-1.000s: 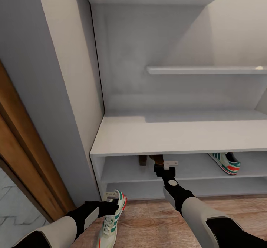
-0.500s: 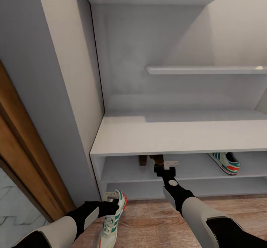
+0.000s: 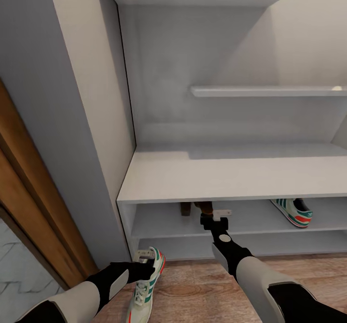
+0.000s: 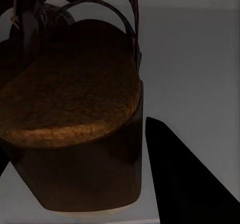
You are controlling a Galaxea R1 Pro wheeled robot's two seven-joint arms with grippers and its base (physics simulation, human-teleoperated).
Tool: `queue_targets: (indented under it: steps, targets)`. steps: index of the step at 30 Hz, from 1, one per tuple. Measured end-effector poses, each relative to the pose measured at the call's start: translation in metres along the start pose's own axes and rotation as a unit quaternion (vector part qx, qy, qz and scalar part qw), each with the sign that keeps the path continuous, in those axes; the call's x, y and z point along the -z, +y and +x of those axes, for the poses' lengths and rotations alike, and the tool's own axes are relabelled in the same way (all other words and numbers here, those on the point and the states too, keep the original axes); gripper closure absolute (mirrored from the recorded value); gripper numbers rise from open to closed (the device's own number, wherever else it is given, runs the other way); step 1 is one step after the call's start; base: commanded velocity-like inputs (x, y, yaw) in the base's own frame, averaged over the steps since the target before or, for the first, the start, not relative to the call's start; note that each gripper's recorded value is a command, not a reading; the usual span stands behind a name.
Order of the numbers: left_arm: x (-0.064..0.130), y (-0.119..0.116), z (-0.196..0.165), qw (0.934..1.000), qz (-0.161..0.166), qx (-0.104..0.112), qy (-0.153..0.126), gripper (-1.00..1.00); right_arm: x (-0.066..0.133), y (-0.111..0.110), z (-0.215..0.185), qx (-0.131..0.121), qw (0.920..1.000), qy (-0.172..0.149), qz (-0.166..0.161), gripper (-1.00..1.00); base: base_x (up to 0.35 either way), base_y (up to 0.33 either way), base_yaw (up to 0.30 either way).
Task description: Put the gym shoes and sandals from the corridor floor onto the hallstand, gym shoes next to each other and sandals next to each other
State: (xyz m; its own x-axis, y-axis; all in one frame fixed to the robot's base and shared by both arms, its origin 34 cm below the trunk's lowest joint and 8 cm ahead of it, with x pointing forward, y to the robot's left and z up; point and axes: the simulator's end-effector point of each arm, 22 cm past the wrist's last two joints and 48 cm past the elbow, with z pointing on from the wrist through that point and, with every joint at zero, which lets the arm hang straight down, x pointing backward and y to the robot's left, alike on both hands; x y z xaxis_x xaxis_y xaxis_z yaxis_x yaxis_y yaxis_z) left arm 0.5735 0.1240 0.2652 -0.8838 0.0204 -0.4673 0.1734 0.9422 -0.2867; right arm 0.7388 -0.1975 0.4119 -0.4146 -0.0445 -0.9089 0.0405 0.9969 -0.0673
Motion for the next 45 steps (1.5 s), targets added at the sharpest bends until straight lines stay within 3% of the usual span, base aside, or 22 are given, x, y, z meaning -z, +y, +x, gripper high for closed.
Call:
queue_targets:
  steps: [45]
  targets:
    - [0.0, 0.0, 0.0001, 1.0, 0.0, 0.0, 0.0, 1.0, 0.0, -0.0002, 0.0, -0.001, 1.0, 0.0, 0.0, 1.0, 0.01, 0.009, 0.0]
